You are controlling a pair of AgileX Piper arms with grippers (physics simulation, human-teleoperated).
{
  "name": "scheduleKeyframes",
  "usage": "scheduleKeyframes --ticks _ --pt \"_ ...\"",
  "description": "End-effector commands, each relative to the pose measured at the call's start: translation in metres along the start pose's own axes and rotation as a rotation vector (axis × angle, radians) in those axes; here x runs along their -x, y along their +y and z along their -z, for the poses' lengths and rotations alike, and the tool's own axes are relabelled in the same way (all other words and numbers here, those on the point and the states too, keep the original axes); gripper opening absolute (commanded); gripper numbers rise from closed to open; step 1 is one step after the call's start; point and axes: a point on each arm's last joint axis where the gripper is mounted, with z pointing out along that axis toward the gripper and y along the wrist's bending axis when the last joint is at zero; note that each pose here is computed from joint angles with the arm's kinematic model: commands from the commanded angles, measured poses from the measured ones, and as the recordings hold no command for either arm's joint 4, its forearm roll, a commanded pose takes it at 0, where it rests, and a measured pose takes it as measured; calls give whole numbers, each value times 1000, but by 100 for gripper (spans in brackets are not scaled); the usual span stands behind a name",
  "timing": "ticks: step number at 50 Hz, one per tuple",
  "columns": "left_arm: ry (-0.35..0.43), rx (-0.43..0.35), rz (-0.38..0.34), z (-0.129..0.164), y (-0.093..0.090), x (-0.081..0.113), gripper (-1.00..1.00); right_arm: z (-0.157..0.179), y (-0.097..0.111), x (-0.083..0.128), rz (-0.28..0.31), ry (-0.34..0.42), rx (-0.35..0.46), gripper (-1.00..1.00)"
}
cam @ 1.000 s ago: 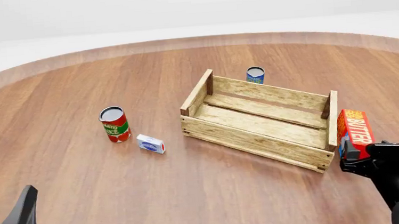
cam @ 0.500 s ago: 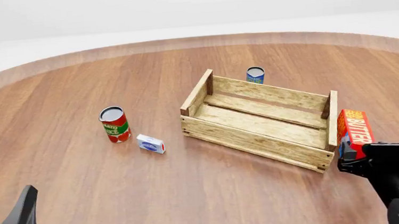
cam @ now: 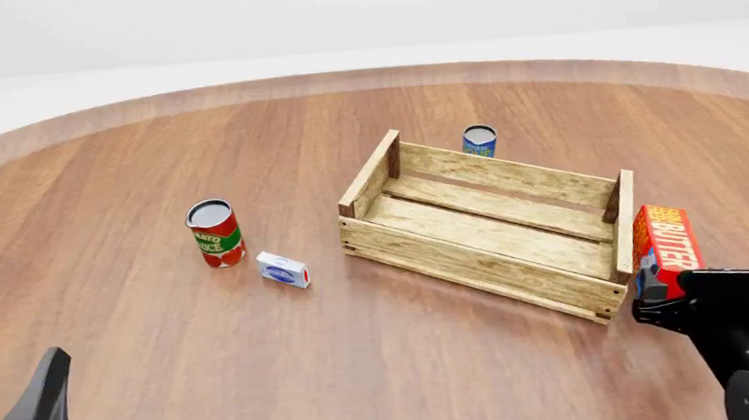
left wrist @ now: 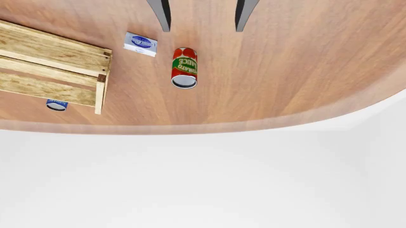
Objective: Pick up the butter and put it in the tray.
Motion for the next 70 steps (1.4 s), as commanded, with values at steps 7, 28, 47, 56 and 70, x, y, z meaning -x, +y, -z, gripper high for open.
scheduleKeyframes --ticks 7,28,47,56,70 --pt "0 0 0 0 0 0 100 -1 -1 -1 1 4 -3 100" --pt "0 0 0 0 0 0 100 -1 0 0 -4 0 0 100" --pt "0 0 0 0 0 0 100 7 6 7 -37 -28 26 -100" --pt "0 0 0 0 0 0 100 16 5 13 -40 -57 23 -100" --pt "0 0 0 0 0 0 100 30 2 19 -43 -95 13 -100"
